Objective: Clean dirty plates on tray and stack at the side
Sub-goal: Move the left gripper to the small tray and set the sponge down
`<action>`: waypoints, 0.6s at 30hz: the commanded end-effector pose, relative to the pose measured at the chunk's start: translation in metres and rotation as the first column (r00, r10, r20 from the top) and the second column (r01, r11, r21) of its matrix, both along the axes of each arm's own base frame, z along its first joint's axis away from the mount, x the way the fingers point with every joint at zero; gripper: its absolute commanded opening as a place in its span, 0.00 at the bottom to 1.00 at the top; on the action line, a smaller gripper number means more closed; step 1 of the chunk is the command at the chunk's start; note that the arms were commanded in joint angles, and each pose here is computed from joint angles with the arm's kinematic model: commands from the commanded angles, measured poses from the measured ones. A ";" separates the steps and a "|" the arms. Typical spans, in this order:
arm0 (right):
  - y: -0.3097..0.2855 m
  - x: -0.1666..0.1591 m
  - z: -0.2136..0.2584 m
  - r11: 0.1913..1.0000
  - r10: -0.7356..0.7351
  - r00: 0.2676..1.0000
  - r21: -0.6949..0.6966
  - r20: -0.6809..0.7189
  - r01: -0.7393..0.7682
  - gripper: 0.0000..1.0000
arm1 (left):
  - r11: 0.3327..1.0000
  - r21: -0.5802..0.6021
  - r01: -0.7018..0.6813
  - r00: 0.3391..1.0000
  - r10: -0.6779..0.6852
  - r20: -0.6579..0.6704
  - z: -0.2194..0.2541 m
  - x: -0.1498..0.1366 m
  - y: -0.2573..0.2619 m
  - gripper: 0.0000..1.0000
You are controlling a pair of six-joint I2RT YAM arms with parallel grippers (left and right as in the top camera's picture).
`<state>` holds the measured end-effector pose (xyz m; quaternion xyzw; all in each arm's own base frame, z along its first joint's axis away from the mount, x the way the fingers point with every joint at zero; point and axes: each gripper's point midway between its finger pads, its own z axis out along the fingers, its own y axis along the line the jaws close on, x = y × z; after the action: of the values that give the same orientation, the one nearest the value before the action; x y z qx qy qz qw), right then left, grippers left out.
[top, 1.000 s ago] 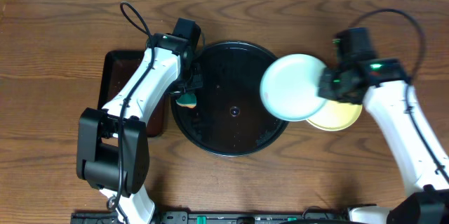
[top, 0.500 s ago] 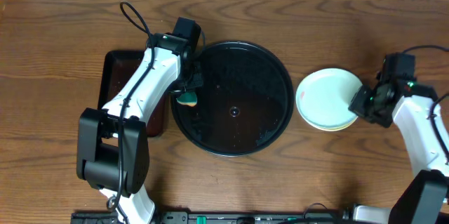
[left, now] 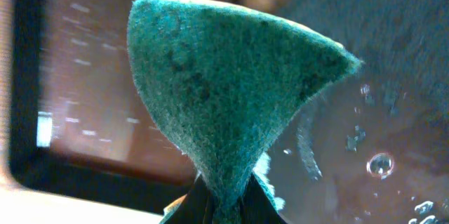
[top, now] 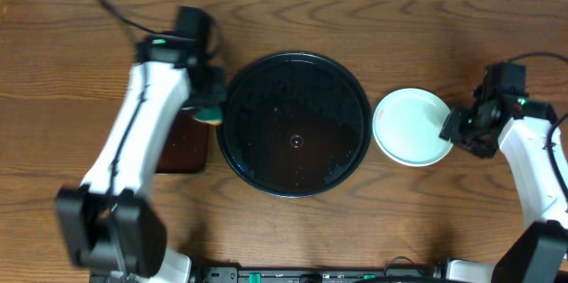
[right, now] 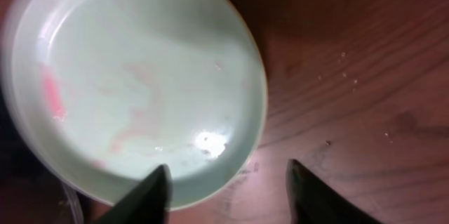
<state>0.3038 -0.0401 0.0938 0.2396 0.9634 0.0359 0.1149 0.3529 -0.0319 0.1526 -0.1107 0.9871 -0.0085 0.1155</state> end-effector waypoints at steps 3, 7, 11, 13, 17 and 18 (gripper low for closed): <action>0.019 0.020 0.039 0.994 0.108 0.989 -0.021 0.104 -0.107 0.73 | 0.998 0.059 0.028 0.998 -0.031 0.052 0.019 0.004 0.051 0.08; 0.035 0.021 0.040 0.988 0.155 0.982 -0.023 0.105 -0.154 0.75 | 0.998 0.059 -0.021 1.000 0.021 0.001 -0.007 0.003 0.075 0.08; 0.045 0.020 0.039 0.983 0.186 0.977 -0.023 0.104 -0.184 0.75 | 0.997 0.050 -0.052 0.993 0.057 -0.104 -0.045 -0.003 0.088 0.08; 0.046 0.020 0.039 0.982 0.191 0.976 -0.023 0.104 -0.190 0.75 | 0.998 0.046 -0.052 0.986 0.059 -0.154 -0.062 -0.005 0.088 0.08; 0.047 0.019 0.039 0.981 0.192 0.976 -0.022 0.100 -0.191 0.75 | 0.998 0.026 -0.054 0.968 0.059 -0.244 -0.093 -0.009 0.085 0.14; 0.047 0.019 0.039 0.981 0.192 0.977 -0.022 0.097 -0.191 0.75 | 0.998 0.026 -0.054 0.965 0.059 -0.256 -0.096 -0.010 0.084 0.17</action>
<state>0.3214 0.0019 0.1278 0.1563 0.9742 0.0507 0.1545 0.3469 0.0535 0.0669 -0.1416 0.9897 0.0178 0.0070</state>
